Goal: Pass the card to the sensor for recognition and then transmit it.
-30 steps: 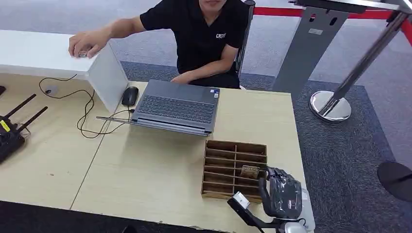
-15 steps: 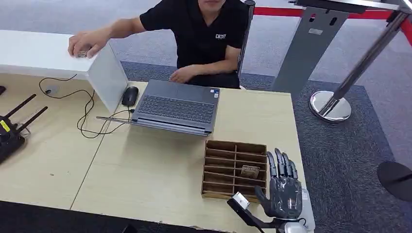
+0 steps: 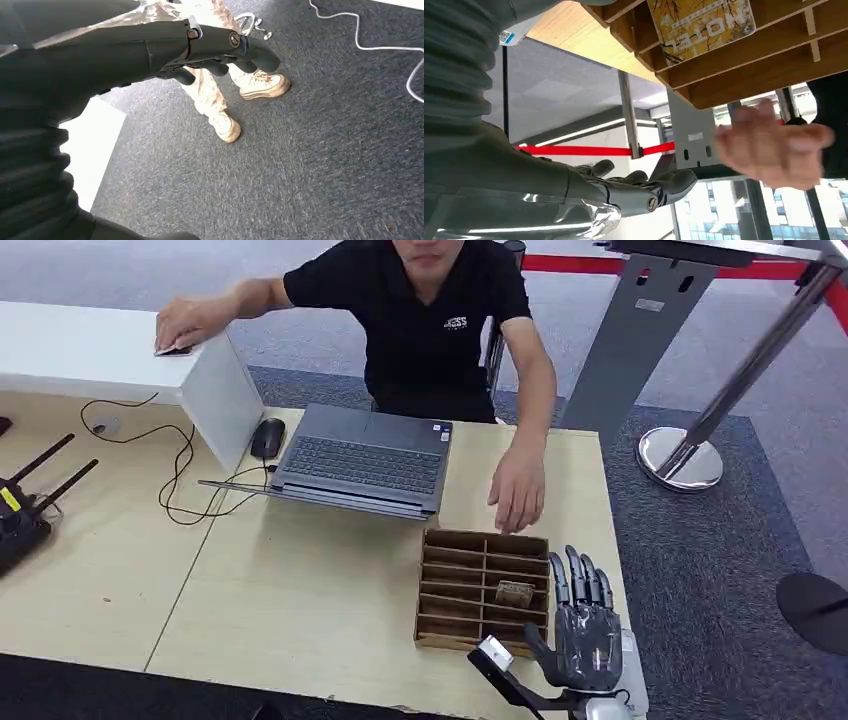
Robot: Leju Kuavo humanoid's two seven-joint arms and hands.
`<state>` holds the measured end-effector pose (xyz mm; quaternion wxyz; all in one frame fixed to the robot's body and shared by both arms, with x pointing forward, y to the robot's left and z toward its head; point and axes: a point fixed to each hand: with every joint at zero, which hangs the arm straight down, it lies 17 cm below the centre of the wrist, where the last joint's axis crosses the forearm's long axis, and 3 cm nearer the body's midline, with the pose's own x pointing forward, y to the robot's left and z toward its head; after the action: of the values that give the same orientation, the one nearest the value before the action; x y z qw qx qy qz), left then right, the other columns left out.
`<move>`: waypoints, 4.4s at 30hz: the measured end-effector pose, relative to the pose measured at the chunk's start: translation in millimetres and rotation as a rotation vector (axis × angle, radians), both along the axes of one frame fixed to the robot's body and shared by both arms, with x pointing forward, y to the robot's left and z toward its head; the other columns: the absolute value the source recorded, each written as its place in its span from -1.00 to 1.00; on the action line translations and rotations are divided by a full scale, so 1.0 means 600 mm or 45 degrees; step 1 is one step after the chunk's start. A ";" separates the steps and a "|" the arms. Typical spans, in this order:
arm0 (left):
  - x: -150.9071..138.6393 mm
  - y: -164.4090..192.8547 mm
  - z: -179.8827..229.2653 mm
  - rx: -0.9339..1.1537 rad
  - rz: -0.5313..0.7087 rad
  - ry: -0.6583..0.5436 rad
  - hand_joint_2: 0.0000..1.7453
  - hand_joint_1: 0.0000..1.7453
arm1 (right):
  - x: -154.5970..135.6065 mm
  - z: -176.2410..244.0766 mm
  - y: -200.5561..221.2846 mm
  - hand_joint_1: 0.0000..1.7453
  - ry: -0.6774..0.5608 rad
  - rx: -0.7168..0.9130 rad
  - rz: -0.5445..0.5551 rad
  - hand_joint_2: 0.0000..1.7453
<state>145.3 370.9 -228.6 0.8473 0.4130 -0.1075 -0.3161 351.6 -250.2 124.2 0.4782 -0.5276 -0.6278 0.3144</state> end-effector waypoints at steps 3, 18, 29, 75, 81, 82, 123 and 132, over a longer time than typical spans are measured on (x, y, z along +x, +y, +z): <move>0.000 0.000 0.000 0.000 0.000 0.000 1.00 -1.00 | 0.000 0.000 0.000 -1.00 0.000 0.000 0.000 1.00; 0.000 0.000 0.000 0.000 0.000 0.000 1.00 -1.00 | 0.000 0.002 0.000 -1.00 -0.008 -0.001 -0.002 1.00; 0.001 0.000 0.000 0.002 -0.005 -0.001 1.00 -1.00 | 0.001 0.005 -0.001 -1.00 -0.021 0.001 -0.006 1.00; 0.005 -0.002 0.000 -0.003 -0.026 -0.010 1.00 -1.00 | 0.010 0.016 0.038 -1.00 -0.040 0.041 0.054 1.00; 0.005 -0.002 0.001 -0.002 -0.025 -0.010 1.00 -1.00 | 0.010 0.015 0.039 -1.00 -0.039 0.041 0.057 1.00; 0.005 -0.002 0.001 -0.003 -0.024 -0.010 1.00 -1.00 | 0.010 0.015 0.039 -1.00 -0.039 0.040 0.057 1.00; 0.005 -0.001 0.000 -0.012 -0.011 -0.015 1.00 -1.00 | 0.032 0.078 0.069 -1.00 -0.153 0.093 0.091 1.00; 0.003 0.000 0.000 -0.007 -0.003 -0.011 1.00 -1.00 | 0.027 0.056 0.066 -1.00 -0.110 0.081 0.092 1.00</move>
<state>146.9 371.2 -228.6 0.8477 0.4117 -0.1124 -0.3150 367.7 -210.5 157.6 0.4555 -0.5021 -0.6763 0.2882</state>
